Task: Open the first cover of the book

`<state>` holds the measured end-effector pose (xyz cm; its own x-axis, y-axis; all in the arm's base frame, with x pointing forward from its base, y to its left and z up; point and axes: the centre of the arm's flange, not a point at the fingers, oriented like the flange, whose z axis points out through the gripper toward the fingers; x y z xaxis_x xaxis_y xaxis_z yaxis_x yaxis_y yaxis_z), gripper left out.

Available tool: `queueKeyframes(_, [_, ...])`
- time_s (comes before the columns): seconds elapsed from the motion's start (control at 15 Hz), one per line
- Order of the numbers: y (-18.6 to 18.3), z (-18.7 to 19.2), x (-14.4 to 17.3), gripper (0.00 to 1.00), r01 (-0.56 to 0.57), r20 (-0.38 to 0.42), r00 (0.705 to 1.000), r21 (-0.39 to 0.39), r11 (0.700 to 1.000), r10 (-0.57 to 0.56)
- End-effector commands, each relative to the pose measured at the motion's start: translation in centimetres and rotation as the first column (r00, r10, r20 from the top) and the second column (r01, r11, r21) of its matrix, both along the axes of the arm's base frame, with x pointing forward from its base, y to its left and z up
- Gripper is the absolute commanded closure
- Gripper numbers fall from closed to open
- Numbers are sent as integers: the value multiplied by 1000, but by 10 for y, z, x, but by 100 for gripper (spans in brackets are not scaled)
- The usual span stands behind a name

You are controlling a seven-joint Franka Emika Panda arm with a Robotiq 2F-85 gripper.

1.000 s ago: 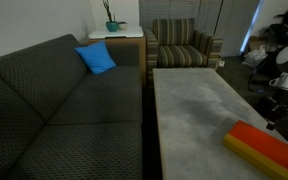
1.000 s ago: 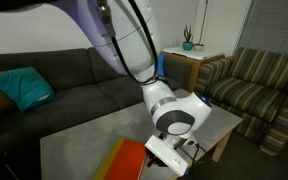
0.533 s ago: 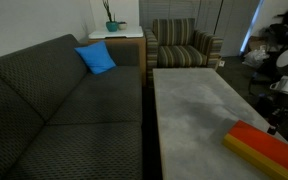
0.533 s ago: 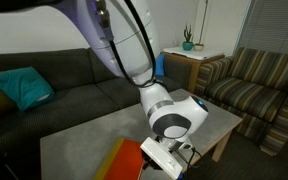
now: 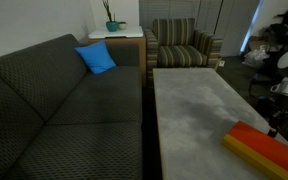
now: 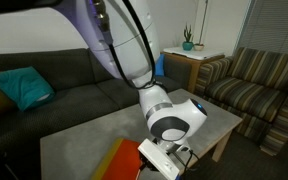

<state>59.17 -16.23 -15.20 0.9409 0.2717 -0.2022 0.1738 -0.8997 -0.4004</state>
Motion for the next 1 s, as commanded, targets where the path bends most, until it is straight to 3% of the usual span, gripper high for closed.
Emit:
queueKeyframes(0.0, [-6,-31,12,100,14,-8,1000,-15,1000,-14])
queueKeyframes(0.4, [-8,-34,12,100,17,-27,999,-46,999,-18])
queueKeyframes(0.93, [-6,-29,3,100,20,-104,994,65,998,-13])
